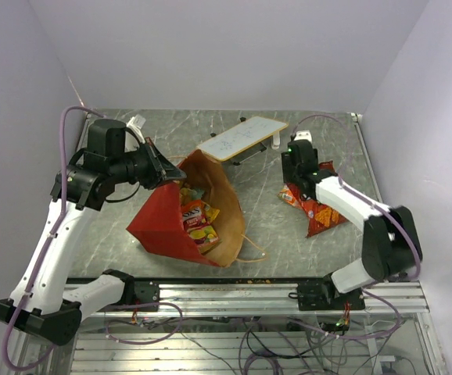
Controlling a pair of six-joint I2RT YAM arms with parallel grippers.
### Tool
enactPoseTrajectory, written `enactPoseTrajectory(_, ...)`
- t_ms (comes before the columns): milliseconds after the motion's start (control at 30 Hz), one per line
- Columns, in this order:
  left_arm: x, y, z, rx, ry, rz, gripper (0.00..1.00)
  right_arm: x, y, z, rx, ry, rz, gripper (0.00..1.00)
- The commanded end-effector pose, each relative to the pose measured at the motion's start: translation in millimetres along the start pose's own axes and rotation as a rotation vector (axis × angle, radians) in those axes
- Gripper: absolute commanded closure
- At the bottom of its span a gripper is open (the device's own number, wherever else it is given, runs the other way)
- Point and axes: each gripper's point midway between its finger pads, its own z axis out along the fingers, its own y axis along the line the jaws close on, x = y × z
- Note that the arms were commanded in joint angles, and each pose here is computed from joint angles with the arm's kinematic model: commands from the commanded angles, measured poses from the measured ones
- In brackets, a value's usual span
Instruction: Take the snacks out of the paper bag
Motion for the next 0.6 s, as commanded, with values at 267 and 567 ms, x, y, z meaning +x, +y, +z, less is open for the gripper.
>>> enactPoseTrajectory(267,-6.0,2.2,-0.8,-0.021,-0.038,-0.055,0.93,-38.0,31.8,-132.3,-0.492,-0.163,0.189,0.24)
enactPoseTrajectory(567,-1.8,7.9,-1.2,-0.036,-0.036,-0.079,0.93,-51.8,135.1,-258.9,-1.052,-0.395,0.129,0.26)
